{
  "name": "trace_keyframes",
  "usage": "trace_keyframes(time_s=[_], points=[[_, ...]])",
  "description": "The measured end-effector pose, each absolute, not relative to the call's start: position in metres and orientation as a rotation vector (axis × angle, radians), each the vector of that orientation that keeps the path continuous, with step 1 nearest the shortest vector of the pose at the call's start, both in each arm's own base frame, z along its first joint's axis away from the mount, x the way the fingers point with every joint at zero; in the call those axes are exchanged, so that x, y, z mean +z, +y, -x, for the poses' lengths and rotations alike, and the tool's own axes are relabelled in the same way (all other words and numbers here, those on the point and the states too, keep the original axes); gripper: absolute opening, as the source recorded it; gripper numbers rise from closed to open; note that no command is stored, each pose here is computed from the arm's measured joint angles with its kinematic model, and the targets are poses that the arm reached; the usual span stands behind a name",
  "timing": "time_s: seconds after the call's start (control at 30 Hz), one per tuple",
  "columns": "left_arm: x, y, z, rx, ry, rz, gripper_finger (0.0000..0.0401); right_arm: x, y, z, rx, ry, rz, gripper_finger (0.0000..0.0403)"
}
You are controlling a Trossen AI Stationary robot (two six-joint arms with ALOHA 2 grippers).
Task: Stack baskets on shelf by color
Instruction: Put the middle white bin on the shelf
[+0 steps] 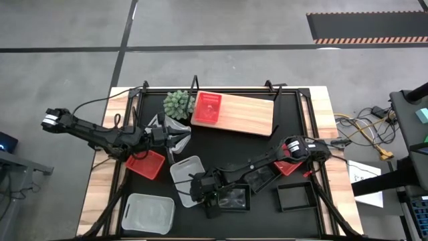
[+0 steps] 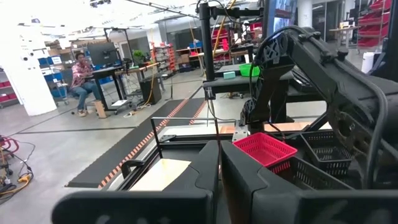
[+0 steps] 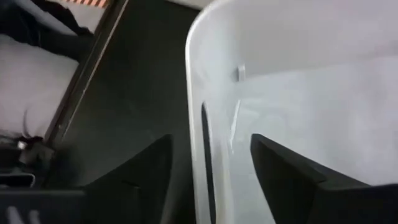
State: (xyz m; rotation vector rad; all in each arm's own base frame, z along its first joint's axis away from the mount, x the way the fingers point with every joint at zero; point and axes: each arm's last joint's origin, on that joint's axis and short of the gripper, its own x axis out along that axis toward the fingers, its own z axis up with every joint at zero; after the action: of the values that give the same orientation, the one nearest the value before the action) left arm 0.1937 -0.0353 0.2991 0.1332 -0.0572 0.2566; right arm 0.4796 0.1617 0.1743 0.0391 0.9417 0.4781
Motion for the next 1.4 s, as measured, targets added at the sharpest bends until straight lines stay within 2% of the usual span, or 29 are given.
trace_keyframes(time_s=[0.13,0.33,0.4,0.67,1.13,1.4], points=[[0.299,-0.035,-0.194,0.257,-0.058,-0.133,0.0,0.177,0.161,-0.481,0.479,0.923,-0.03,0.0143],[0.299,-0.035,-0.194,0.257,-0.059,-0.132,0.0,0.179,0.16,-0.48,0.476,0.925,-0.027,0.0038],[0.299,-0.035,-0.194,0.256,-0.059,-0.132,0.0,0.182,0.16,-0.48,0.48,0.916,-0.019,0.0017],[0.299,-0.035,-0.194,0.256,-0.059,-0.133,0.0,0.198,0.16,-0.476,0.498,0.882,0.012,0.0009],[0.299,-0.035,-0.194,0.255,-0.056,-0.134,0.0,0.299,0.15,-0.421,0.397,0.826,0.227,0.0008],[0.299,-0.035,-0.194,0.255,-0.06,-0.132,0.0,0.344,0.141,-0.384,0.248,0.813,0.366,0.0009]])
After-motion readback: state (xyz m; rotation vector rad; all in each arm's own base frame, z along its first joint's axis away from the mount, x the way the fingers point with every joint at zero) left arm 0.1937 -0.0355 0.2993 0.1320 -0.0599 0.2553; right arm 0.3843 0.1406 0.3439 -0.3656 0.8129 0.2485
